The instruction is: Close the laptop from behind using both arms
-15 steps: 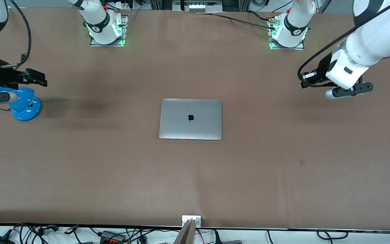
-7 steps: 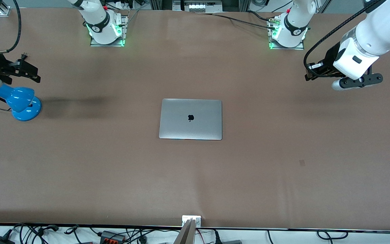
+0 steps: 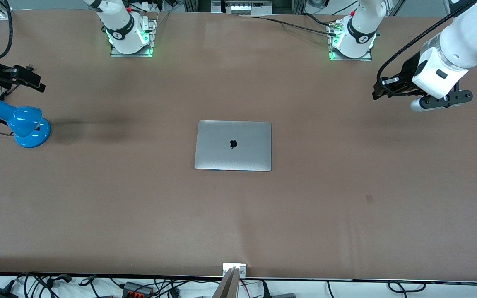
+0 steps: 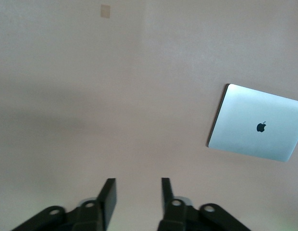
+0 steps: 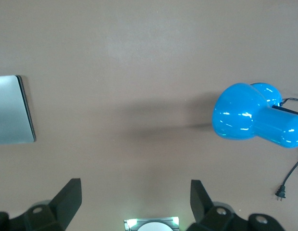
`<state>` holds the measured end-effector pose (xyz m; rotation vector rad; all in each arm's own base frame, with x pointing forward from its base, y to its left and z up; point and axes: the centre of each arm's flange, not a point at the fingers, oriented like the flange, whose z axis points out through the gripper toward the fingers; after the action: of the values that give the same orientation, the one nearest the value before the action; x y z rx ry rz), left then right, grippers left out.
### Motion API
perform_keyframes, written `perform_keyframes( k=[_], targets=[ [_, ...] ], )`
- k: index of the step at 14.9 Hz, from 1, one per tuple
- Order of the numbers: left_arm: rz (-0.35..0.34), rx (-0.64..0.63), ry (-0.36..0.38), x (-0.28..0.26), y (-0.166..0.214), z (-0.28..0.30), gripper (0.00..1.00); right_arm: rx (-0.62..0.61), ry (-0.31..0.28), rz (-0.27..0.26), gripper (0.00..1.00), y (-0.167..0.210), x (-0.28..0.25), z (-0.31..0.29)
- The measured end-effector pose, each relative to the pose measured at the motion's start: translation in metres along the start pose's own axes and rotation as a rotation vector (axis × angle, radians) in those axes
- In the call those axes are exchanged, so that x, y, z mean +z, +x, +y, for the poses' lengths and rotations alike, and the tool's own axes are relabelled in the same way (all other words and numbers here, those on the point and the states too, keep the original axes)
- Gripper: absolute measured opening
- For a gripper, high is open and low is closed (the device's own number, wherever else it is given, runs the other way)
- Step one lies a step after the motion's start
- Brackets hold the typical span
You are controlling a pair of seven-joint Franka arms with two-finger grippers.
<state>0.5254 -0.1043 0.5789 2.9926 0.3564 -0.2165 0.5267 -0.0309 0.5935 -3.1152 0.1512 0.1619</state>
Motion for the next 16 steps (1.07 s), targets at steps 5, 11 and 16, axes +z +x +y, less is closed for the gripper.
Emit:
perform_keyframes(
  k=[5,11,16],
  targets=[
    [0.027,0.001,0.07,-0.001,0.004,-0.012,0.99,-0.001,-0.001,0.008,1.0,0.01,0.004,-0.002],
    [0.038,0.093,0.123,-0.002,0.006,-0.017,1.0,0.005,-0.001,0.008,1.0,0.01,0.004,-0.002],
    [0.034,0.117,0.122,0.005,0.009,-0.037,1.0,0.005,-0.001,0.009,1.0,0.01,0.003,-0.002]
  ],
)
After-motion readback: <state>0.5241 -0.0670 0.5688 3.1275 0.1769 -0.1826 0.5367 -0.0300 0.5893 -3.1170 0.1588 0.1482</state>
